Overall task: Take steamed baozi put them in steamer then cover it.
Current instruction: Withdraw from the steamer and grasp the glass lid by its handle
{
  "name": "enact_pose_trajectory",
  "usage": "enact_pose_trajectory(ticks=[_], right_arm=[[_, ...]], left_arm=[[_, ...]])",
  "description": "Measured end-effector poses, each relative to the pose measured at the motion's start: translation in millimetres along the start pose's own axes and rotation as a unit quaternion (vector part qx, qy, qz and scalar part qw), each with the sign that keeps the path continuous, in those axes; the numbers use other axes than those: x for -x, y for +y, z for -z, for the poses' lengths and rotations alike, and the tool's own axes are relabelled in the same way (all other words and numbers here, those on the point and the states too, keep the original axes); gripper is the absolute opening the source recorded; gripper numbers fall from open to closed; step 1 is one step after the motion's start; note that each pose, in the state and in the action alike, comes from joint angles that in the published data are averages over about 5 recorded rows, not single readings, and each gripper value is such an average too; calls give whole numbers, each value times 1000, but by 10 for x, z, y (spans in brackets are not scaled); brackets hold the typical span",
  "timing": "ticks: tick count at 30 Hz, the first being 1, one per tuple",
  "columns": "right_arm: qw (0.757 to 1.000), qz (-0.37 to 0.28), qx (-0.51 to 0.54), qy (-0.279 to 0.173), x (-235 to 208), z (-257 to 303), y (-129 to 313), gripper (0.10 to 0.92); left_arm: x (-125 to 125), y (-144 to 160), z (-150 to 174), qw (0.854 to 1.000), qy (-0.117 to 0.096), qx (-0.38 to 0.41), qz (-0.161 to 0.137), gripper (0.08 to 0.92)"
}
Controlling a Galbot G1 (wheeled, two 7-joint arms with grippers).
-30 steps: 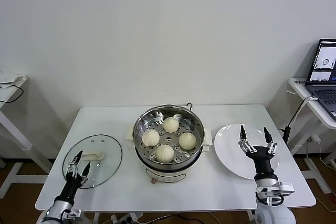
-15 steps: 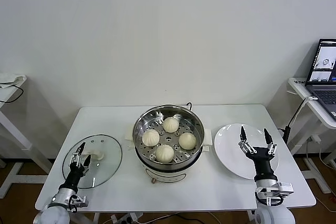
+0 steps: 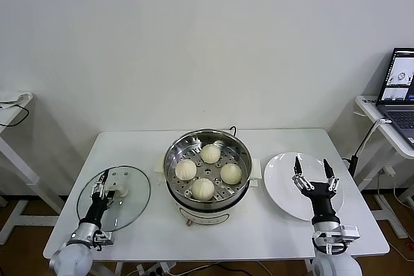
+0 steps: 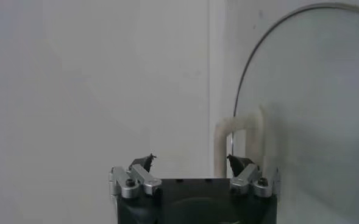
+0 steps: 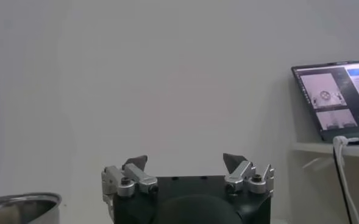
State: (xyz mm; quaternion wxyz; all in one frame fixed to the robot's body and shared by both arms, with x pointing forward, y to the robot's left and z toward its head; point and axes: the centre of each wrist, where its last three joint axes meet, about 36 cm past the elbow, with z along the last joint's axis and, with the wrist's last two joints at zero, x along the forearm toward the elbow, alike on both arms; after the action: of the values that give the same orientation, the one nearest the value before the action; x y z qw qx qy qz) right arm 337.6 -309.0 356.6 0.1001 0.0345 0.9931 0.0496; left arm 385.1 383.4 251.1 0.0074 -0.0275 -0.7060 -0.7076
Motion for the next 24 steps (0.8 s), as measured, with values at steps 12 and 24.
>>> enact_pose_trajectory(ticks=[12,24], right_arm=[[1000,2,-1,3,16,-55,24,823],[1000,1,1,2,62,-89,32,823]], left_arm=[[34,-96,13,1000,1,4,-1,428],[16,-18,23,1000,11,11,21,190]])
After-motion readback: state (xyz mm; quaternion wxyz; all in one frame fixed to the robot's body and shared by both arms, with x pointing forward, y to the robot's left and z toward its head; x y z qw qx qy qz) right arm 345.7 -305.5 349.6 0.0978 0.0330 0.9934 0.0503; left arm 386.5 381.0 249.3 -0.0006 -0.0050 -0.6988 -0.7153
